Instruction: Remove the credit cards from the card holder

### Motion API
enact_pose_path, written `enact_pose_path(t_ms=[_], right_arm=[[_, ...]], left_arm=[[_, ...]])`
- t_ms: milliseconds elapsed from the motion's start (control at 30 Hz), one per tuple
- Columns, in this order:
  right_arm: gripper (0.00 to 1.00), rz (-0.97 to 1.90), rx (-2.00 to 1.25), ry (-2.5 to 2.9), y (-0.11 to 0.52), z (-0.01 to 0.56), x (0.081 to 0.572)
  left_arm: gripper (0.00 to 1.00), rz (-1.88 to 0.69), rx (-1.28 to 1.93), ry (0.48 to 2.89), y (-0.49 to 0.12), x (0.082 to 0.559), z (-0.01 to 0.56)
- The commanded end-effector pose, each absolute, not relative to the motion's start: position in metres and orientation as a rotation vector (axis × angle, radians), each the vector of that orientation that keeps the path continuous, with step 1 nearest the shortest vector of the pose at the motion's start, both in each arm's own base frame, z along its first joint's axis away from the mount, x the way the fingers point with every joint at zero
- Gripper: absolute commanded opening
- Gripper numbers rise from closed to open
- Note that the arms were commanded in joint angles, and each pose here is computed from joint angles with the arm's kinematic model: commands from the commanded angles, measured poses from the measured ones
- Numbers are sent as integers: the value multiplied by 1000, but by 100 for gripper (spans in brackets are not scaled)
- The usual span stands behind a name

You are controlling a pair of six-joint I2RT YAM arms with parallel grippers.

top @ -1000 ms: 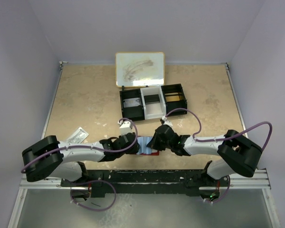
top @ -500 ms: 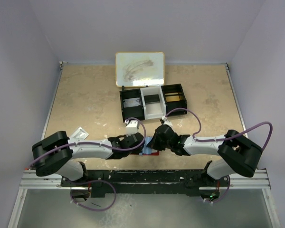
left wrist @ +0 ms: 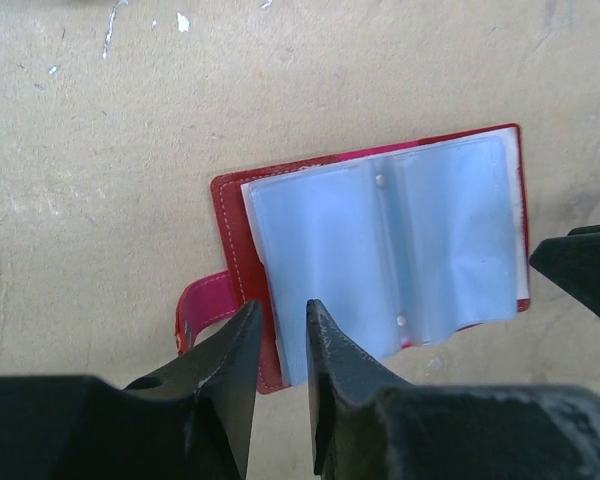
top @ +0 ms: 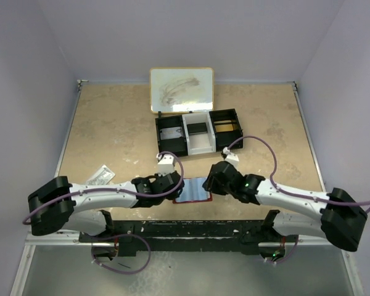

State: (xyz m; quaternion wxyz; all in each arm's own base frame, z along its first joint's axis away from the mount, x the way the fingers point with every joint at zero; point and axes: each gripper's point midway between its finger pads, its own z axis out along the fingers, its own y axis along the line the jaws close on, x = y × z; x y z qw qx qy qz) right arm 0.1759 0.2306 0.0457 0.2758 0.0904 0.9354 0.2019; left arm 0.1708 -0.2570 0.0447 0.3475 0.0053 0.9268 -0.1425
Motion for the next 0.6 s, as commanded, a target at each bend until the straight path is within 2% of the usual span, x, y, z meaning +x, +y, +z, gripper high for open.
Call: enact_pose_path(t_ms=[0, 133, 267, 367, 567], right_arm=[[42, 560, 227, 2416, 223, 77, 183], [34, 775, 108, 2346, 253, 102, 183], [27, 929, 31, 2358, 283, 97, 177], [24, 886, 41, 2419, 287, 73, 178], [19, 635, 177, 2578, 256, 12, 173]], left_arm=[[24, -447, -19, 2319, -264, 179, 73], [25, -527, -41, 2279, -273, 182, 92], [24, -675, -48, 2236, -294, 182, 110], [22, -732, -44, 2235, -306, 180, 111], [21, -746, -19, 2291, -316, 175, 87]])
